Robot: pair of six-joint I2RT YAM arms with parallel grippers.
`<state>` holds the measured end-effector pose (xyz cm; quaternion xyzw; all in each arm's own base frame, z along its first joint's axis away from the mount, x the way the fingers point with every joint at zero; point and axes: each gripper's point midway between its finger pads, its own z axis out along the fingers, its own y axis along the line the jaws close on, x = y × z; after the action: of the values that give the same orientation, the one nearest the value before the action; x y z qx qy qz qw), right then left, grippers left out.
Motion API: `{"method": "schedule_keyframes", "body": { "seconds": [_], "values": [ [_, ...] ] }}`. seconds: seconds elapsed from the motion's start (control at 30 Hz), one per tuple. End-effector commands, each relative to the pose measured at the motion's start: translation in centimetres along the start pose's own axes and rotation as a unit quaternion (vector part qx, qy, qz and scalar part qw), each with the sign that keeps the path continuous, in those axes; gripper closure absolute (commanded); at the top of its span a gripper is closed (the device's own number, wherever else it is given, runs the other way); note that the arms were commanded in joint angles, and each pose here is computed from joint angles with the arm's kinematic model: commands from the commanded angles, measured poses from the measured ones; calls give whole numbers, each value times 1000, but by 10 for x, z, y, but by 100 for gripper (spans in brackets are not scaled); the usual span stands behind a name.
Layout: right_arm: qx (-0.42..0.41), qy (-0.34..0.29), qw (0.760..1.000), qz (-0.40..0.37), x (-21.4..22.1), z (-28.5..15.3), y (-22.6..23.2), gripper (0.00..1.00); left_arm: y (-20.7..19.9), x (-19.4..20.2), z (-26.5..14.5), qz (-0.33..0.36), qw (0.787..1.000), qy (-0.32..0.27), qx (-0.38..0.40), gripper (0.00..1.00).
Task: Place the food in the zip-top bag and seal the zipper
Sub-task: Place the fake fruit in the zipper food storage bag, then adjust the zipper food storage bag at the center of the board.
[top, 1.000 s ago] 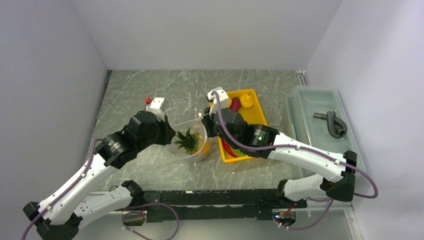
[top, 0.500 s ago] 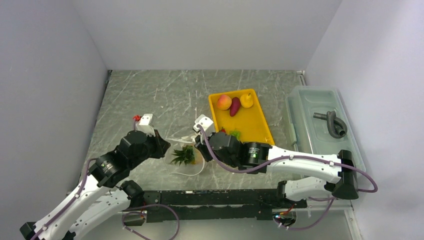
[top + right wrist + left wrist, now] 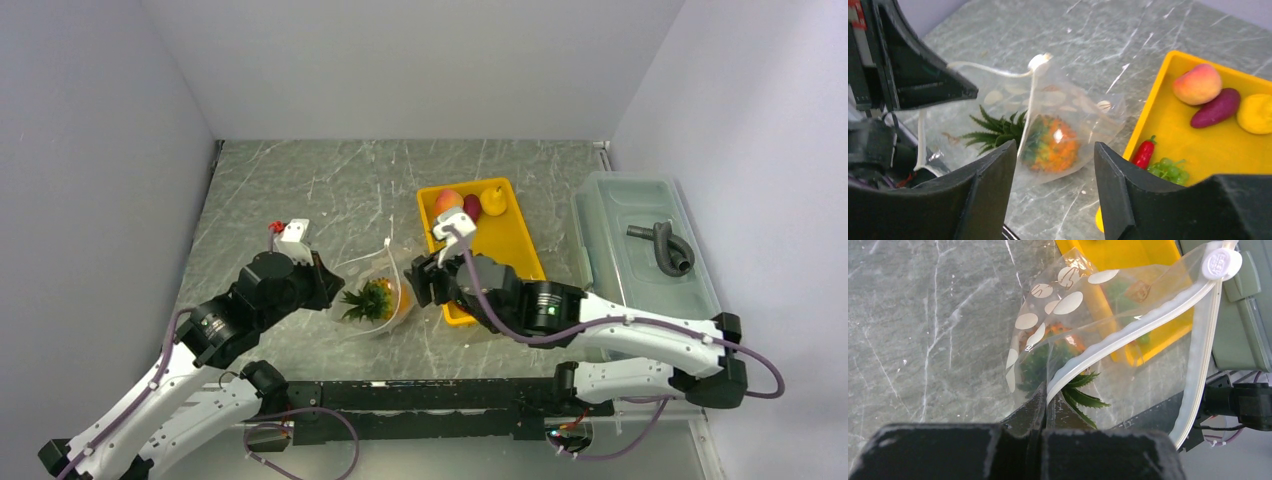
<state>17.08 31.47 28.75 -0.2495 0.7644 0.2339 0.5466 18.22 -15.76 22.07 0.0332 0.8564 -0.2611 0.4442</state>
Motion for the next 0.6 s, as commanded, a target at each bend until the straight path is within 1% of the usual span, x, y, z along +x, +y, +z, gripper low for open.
{"method": "schedule_keyframes", "body": {
  "seconds": [0.0, 0.07, 0.13, 0.2, 0.33, 0.57],
  "values": [
    [62, -55, 995, 62, -41, -26, -30, 33, -12, -12, -2, 9, 999, -18, 30, 100],
    [103, -53, 991, 72, -42, -26, -47, 27, -15, -12, -1, 11, 999, -18, 37, 100],
    [134, -39, 986, 91, -40, -18, -64, 25, -19, -10, 0, 15, 999, -15, 48, 100],
    [152, -24, 981, 115, -35, -8, -79, 24, -19, -9, 1, 16, 999, -12, 50, 100],
    [152, -13, 976, 156, -35, 15, -96, 23, -19, -7, 1, 17, 999, -8, 51, 100],
    [159, 39, 970, 181, -18, 70, -108, 21, -19, -10, -3, 18, 998, -15, 54, 100]
  ]
}}
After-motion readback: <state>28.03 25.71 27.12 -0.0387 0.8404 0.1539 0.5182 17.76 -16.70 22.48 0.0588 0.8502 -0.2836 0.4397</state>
